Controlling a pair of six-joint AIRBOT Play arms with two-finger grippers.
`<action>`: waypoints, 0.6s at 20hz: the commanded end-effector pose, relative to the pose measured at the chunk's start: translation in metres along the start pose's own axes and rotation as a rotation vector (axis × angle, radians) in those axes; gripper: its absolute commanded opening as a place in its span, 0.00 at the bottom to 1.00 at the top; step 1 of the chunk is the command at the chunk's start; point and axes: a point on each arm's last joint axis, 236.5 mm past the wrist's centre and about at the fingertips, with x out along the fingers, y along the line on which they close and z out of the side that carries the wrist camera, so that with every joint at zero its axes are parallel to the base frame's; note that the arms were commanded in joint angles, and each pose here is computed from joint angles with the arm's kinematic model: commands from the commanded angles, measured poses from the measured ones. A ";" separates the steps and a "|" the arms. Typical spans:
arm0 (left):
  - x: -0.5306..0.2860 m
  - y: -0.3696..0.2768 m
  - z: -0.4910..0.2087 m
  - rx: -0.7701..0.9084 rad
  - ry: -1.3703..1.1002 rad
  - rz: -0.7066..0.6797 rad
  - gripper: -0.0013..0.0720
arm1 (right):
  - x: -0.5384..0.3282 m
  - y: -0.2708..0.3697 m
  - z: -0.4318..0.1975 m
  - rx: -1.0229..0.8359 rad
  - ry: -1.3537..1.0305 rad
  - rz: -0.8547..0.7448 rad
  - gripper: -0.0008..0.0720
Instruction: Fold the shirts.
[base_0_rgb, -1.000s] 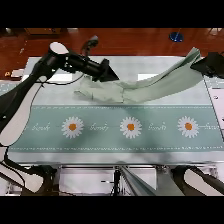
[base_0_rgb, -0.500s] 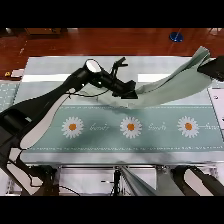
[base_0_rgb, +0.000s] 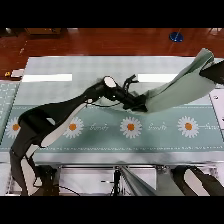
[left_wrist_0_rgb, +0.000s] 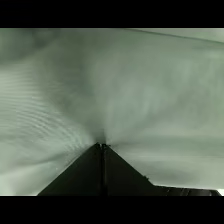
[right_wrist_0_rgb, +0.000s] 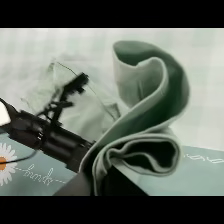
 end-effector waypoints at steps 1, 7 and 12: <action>0.041 -0.009 -0.009 -0.101 -0.005 -0.081 0.06 | -0.002 0.002 -0.002 -0.001 0.003 0.003 0.04; -0.034 -0.048 0.058 -0.008 -0.153 -0.213 0.06 | -0.001 0.001 -0.001 0.009 -0.001 -0.003 0.04; -0.222 -0.080 0.099 0.222 -0.369 -0.154 0.06 | 0.005 -0.007 0.016 0.032 -0.055 -0.011 0.04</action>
